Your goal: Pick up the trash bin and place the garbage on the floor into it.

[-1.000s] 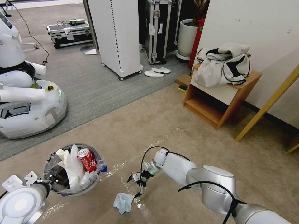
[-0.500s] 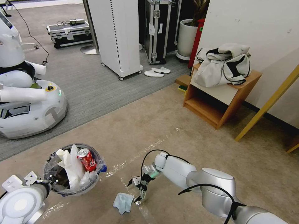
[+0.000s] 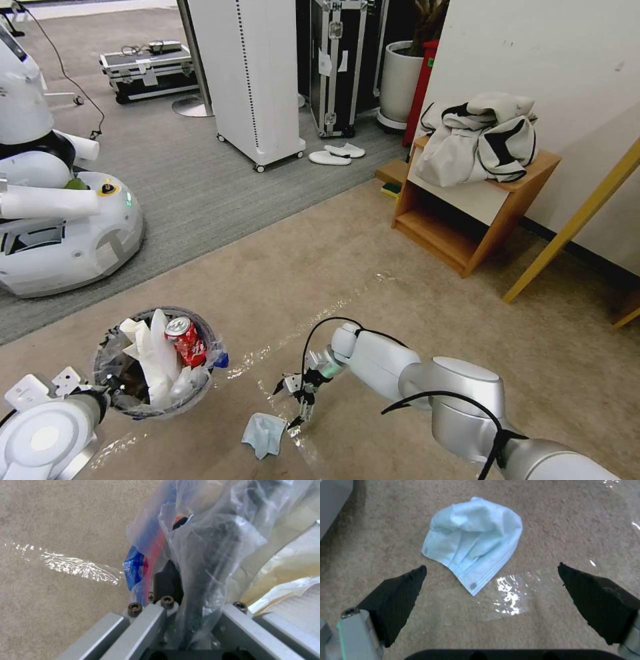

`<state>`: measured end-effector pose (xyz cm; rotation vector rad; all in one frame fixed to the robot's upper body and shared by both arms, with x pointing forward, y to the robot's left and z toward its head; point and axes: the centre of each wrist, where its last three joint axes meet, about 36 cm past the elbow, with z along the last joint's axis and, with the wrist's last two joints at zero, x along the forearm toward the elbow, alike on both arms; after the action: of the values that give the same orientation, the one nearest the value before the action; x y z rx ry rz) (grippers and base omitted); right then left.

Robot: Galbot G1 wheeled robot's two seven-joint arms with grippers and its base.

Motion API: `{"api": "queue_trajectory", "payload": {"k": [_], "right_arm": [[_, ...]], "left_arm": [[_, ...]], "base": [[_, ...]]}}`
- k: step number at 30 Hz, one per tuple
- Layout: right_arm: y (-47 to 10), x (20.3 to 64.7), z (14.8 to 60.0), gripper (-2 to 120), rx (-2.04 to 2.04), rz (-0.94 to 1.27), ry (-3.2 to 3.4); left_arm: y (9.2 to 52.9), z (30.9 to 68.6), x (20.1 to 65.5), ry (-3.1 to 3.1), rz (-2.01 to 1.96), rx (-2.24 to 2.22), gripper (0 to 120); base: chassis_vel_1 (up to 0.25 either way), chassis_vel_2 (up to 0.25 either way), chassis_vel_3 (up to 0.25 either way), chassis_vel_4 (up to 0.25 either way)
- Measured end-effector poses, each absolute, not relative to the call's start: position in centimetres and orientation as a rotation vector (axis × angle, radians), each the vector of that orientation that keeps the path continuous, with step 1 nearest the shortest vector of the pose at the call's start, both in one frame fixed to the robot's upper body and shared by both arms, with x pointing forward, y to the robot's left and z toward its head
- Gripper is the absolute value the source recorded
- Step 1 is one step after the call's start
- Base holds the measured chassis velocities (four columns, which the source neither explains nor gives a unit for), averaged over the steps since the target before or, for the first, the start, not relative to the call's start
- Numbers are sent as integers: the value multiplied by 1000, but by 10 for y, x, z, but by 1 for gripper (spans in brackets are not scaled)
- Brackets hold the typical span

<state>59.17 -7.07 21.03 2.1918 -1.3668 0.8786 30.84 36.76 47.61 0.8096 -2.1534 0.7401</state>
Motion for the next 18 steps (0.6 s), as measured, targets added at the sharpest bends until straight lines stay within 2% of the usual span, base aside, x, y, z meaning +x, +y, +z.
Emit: {"api": "queue_trajectory", "payload": {"k": [18], "right_arm": [[-64, 601, 224, 100, 2200, 924, -1385]], "left_arm": [[367, 478, 310, -2161, 743, 807, 0]], "base": [[0, 0, 0, 0]]}}
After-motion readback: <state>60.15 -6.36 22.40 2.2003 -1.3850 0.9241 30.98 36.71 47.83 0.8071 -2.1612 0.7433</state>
